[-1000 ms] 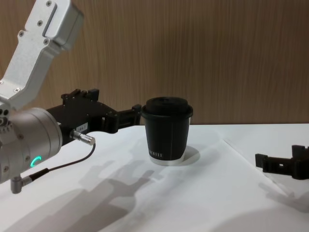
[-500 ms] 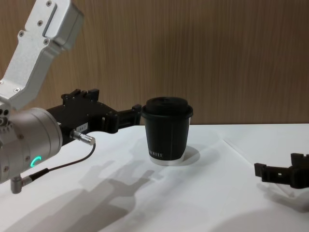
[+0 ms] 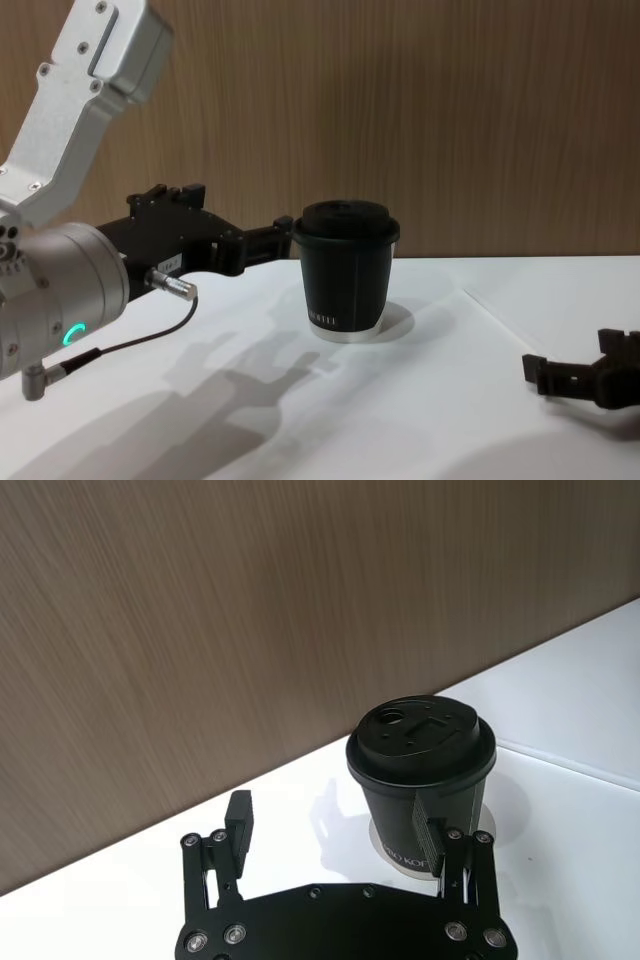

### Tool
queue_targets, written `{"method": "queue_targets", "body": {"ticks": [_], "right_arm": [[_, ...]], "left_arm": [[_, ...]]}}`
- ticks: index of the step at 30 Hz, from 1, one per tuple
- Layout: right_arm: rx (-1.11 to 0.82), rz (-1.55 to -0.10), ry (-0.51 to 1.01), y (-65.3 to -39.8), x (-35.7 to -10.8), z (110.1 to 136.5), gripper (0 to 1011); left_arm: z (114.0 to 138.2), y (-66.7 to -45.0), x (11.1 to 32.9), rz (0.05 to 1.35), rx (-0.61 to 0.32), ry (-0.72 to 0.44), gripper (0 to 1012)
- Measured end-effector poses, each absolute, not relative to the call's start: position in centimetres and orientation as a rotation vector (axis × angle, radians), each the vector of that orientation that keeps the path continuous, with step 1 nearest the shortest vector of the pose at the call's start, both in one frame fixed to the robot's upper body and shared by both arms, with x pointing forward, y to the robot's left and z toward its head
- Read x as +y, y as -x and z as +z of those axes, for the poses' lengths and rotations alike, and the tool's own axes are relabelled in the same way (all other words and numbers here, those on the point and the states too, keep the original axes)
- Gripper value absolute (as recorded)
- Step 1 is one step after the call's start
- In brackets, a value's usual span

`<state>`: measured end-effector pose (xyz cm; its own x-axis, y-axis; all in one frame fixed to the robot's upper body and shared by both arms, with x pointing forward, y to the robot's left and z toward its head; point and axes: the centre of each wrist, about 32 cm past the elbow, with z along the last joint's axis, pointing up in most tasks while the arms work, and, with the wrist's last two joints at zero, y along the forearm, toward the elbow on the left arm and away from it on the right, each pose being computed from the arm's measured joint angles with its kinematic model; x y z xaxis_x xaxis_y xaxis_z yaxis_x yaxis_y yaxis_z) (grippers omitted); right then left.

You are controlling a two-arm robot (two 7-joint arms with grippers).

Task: Pick up the straw with one hand, pass it to the other hand, and insert it into the cup.

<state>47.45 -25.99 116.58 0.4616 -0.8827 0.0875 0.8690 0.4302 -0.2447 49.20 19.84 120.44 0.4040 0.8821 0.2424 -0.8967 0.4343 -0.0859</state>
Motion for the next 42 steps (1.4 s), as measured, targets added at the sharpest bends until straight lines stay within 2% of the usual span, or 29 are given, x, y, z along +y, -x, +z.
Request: {"method": "queue_targets", "body": {"ticks": [11, 17, 19, 20, 23, 27, 34, 35, 41, 42], "right_arm": [[0.037, -1.103, 0.283, -47.41, -25.86, 115.99, 998], [0.029, -1.106, 0.287, -47.4, -25.81, 115.83, 855], [0.028, -1.106, 0.287, -47.4, -25.8, 115.8, 840], [0.027, -1.107, 0.288, -47.4, -25.8, 115.78, 763], [0.025, -1.107, 0.289, -47.39, -25.78, 115.74, 707], [0.024, -1.107, 0.291, -47.38, -25.76, 115.69, 547], [0.022, -1.109, 0.293, -47.37, -25.77, 115.63, 363], [0.022, -1.109, 0.294, -47.37, -25.77, 115.61, 306], [0.021, -1.11, 0.295, -47.37, -25.77, 115.59, 145], [0.021, -1.11, 0.295, -47.37, -25.77, 115.58, 91]], "left_arm": [[120.44, -49.2, 19.84, 1.124, -0.268, -0.061, 1003], [120.44, -49.2, 19.84, 1.124, -0.268, -0.061, 1002], [120.44, -49.2, 19.84, 1.124, -0.268, -0.061, 1003], [120.44, -49.2, 19.84, 1.124, -0.268, -0.061, 1003], [120.44, -49.2, 19.84, 1.124, -0.268, -0.061, 1003], [120.44, -49.2, 19.84, 1.124, -0.268, -0.061, 1003], [120.44, -49.2, 19.84, 1.124, -0.268, -0.061, 1003], [120.44, -49.2, 19.84, 1.124, -0.268, -0.061, 1003], [120.44, -49.2, 19.84, 1.124, -0.268, -0.061, 1003], [120.44, -49.2, 19.84, 1.124, -0.268, -0.061, 1003]]}}
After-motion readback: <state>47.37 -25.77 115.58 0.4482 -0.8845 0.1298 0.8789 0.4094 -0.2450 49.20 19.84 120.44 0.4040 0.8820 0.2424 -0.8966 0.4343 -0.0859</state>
